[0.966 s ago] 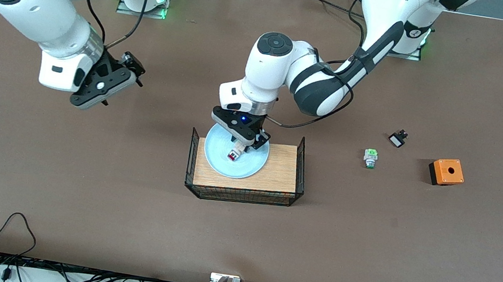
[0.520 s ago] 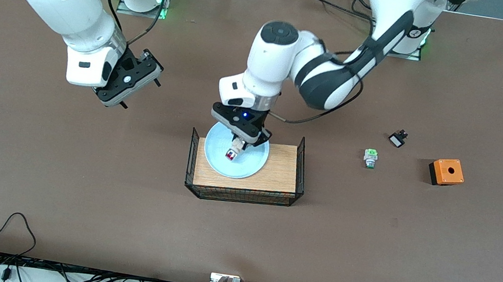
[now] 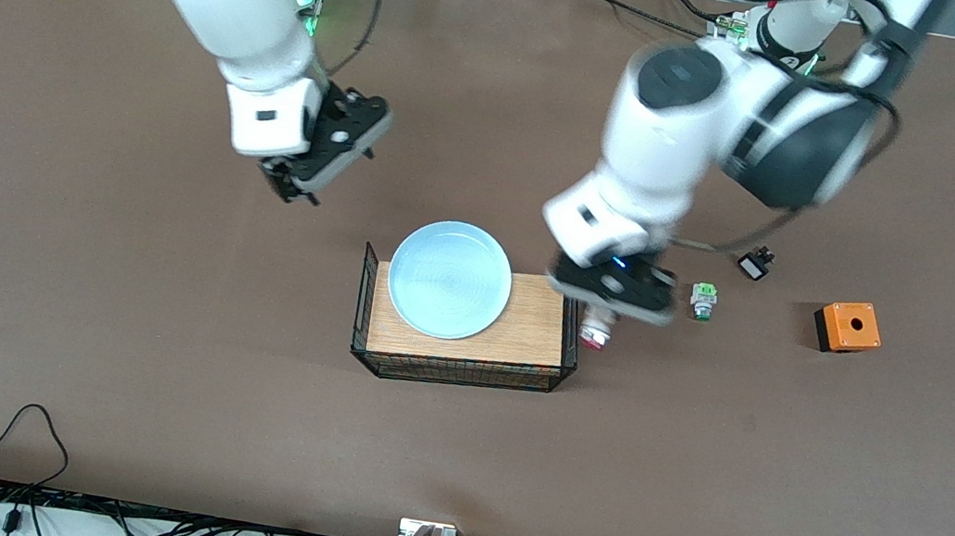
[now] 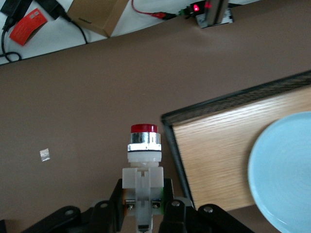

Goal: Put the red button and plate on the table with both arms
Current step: 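Lift the button with the left gripper while the right gripper reaches the plate, then set the button on the table while the right gripper grasps the plate rim, then lift the plate with the right gripper while the left gripper withdraws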

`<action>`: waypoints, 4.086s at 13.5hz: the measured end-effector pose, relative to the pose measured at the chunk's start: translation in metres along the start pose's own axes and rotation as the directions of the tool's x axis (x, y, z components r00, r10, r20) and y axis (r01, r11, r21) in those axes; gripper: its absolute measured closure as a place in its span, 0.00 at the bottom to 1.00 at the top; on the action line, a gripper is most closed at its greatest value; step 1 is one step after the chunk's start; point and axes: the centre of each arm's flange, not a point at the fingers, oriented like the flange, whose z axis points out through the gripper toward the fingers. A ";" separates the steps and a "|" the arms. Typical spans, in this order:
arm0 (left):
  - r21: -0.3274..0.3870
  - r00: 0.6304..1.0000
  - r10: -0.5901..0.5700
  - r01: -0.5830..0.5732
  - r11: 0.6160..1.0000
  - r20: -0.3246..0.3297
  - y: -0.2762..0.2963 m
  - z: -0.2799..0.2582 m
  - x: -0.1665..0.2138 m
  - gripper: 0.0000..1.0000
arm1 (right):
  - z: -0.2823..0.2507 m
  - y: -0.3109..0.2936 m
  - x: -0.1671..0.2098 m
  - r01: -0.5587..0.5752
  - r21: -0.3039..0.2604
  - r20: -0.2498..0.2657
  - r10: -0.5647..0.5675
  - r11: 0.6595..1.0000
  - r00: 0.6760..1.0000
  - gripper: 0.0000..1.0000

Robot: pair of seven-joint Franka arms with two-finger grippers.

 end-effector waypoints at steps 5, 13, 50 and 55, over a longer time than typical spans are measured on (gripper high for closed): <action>0.052 0.993 -0.027 0.022 0.998 0.114 -0.092 0.032 0.011 0.67 | 0.057 -0.052 0.040 0.123 -0.041 -0.027 -0.125 0.991 0.992 0.00; -0.075 0.928 0.179 -0.164 0.984 0.326 -0.249 0.162 -0.004 0.67 | 0.130 -0.103 0.069 0.254 -0.151 -0.022 -0.260 0.955 0.965 0.00; -0.062 0.932 0.177 -0.166 0.984 0.316 -0.239 -0.053 0.011 0.00 | -0.033 -0.086 0.034 0.164 -0.278 0.079 -0.148 0.946 0.986 0.98; -0.050 0.931 0.125 -0.115 0.992 0.344 -0.238 -0.051 0.007 0.00 | -0.025 0.002 -0.040 0.153 -0.267 0.149 -0.116 0.951 0.982 0.98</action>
